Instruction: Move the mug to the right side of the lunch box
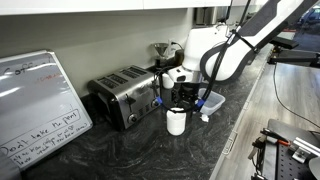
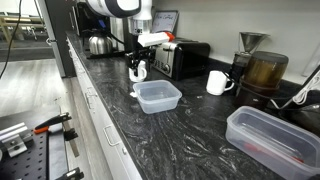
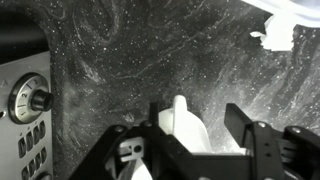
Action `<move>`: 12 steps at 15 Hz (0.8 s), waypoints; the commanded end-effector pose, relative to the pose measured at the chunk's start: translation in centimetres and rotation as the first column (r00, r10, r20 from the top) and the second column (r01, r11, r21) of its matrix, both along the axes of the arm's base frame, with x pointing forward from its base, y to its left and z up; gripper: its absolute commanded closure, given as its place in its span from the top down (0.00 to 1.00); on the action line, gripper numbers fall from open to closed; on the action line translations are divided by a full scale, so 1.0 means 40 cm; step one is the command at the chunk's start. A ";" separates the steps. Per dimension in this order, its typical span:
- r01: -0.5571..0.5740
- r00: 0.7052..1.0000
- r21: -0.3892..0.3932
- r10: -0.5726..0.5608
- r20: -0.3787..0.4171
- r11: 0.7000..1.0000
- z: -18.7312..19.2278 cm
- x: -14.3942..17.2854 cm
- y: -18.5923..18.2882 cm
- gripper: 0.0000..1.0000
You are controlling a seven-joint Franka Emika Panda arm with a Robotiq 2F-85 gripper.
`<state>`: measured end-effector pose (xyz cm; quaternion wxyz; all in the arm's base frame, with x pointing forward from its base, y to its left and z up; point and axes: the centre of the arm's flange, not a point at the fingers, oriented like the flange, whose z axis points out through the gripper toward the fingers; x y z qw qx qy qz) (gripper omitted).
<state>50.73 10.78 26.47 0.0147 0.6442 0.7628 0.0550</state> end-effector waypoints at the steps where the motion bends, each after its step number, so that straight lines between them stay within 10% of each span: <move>1: 0.012 1.000 0.003 -0.012 0.009 1.000 -0.011 0.026 -0.011 0.39; 6: 0.014 1.000 0.000 -0.014 0.018 1.000 0.000 0.028 -0.007 0.03; 12: 0.013 1.000 -0.008 -0.012 0.025 1.000 0.023 0.019 -0.004 0.03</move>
